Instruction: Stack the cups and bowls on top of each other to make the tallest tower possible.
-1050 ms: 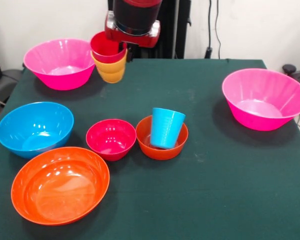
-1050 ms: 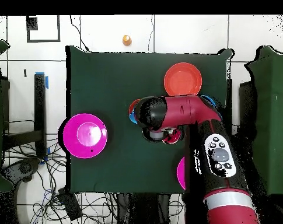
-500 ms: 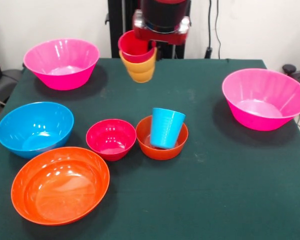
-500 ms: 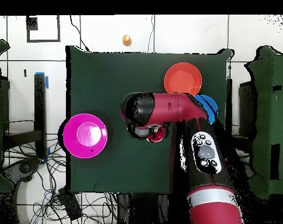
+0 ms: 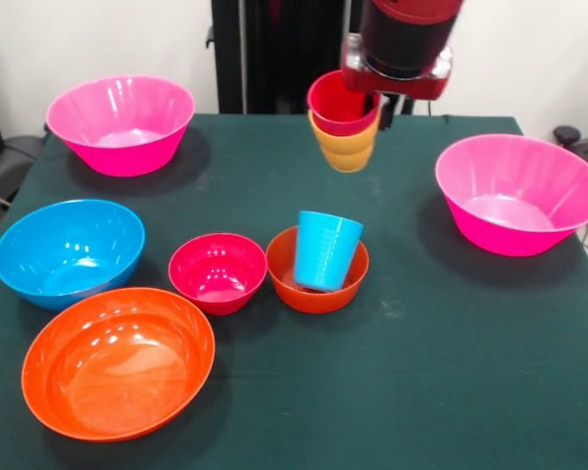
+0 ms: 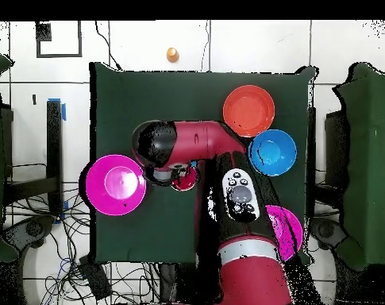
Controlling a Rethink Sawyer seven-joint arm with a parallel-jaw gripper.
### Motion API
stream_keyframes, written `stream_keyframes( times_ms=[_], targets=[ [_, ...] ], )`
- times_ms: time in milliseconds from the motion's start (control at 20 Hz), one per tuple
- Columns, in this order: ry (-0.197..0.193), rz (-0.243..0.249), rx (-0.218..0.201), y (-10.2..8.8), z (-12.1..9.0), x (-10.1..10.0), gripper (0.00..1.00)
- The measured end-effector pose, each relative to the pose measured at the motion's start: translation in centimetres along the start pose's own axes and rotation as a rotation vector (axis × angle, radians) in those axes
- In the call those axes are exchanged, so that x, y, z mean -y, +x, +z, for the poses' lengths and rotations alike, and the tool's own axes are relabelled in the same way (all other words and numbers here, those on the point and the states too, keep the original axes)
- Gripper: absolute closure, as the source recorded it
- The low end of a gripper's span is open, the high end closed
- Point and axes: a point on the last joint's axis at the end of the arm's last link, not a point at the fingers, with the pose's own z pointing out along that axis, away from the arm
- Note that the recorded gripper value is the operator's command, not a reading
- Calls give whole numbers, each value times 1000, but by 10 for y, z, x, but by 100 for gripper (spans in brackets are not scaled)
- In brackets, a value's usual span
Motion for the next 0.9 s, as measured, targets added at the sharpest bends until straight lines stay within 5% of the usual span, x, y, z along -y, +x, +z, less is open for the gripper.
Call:
stream_keyframes(
  times_ms=[350,600,900],
  targets=[
    [27,7,16,-12,7,-7,100],
    [129,4,63,-30,13,25,100],
    [174,12,125,-46,10,49,100]
  ],
)
